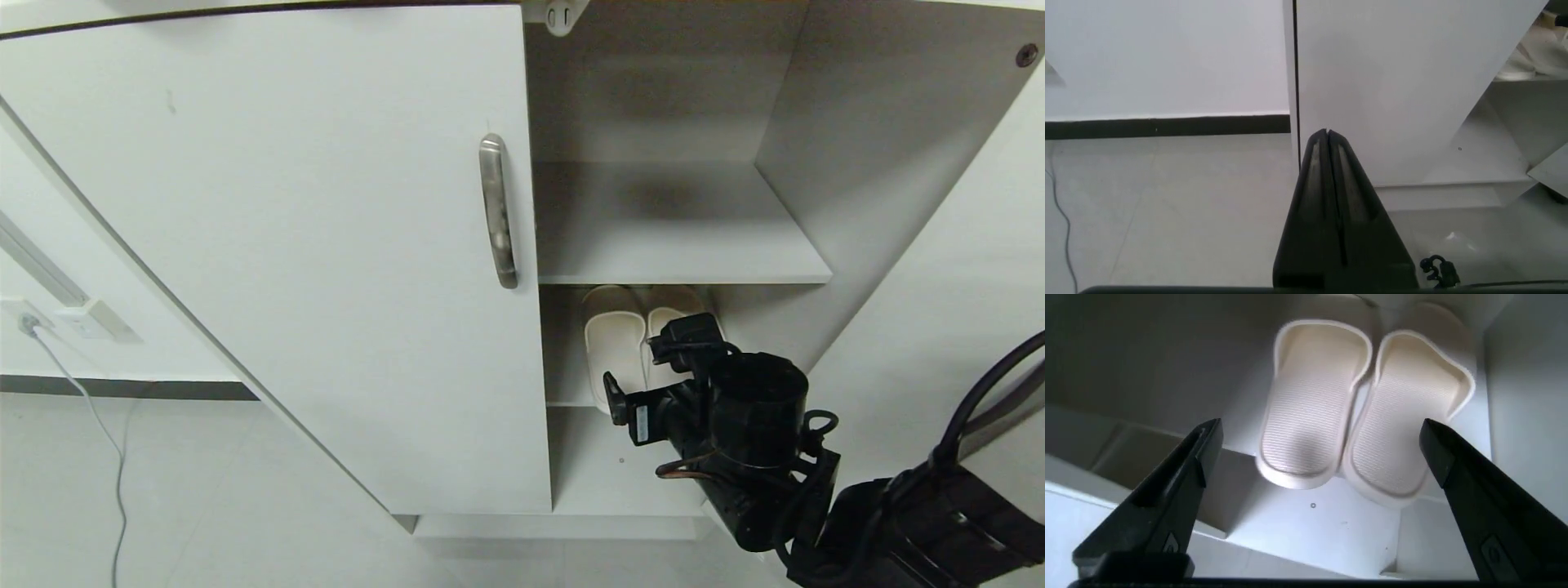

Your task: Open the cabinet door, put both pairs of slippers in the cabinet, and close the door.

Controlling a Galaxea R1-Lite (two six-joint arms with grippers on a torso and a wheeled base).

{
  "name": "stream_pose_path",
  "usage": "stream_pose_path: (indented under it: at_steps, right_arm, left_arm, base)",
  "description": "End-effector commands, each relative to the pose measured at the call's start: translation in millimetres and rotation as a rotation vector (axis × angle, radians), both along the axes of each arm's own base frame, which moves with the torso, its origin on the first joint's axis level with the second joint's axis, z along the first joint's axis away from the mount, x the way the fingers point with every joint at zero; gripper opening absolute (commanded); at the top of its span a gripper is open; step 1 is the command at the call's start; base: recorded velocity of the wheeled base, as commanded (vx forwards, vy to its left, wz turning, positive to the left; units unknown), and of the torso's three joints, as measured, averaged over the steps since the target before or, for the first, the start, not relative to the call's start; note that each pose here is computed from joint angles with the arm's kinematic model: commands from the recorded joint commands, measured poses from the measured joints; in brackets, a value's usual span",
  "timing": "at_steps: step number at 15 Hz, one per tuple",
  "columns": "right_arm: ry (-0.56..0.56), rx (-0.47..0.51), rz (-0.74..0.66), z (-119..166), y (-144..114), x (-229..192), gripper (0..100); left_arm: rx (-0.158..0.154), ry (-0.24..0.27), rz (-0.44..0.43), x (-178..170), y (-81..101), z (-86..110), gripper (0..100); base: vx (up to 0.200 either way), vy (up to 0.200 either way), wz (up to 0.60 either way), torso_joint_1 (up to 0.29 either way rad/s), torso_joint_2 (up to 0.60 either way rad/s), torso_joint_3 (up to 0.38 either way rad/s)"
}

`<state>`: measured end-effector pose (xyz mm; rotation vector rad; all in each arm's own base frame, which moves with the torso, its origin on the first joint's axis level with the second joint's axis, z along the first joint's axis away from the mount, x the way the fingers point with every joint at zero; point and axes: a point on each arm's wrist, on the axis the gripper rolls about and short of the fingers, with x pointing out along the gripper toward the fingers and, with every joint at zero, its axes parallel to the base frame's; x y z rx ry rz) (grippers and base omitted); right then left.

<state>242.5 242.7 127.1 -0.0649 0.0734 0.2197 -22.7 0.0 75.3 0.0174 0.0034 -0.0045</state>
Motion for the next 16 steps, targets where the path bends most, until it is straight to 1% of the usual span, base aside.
stream_pose_path:
  at_steps: [1, 5, 9, 12, 16]
  right_arm:
    - [-0.007, 0.007, 0.009, 3.3, 1.0, -3.0, 100]
    - [-0.002, 0.002, 0.015, 2.2, 1.2, -5.7, 100]
    - [0.0, 0.0, 0.016, 2.1, 0.2, -7.2, 100]
    - [-0.015, 0.016, 0.016, 9.6, -2.1, -9.3, 100]
    - [-0.015, 0.016, 0.015, 10.6, -4.5, -11.4, 100]
  left_arm:
    - [-0.002, 0.001, 0.0, 0.1, 0.0, 0.0, 0]
    - [-0.002, 0.0, 0.001, 0.0, 0.0, 0.5, 0]
    - [-0.002, 0.0, 0.001, 0.0, 0.0, 0.0, 0]
    - [-0.002, 0.001, 0.0, 0.1, 0.0, 0.0, 0]
    - [-0.002, 0.001, 0.0, 0.1, 0.0, 0.0, 0]
  base:
    - [-0.2, 0.0, 0.0, 0.002, 0.0, 0.002]
    - [-0.2, 0.0, 0.0, -0.002, 0.0, 0.006]
    - [0.0, 0.0, 0.0, 0.0, 0.0, 0.0]
    - [0.0, 0.0, 0.0, 0.0, 0.0, 0.0]
    - [0.0, 0.0, 0.0, 0.0, 0.0, 0.0]
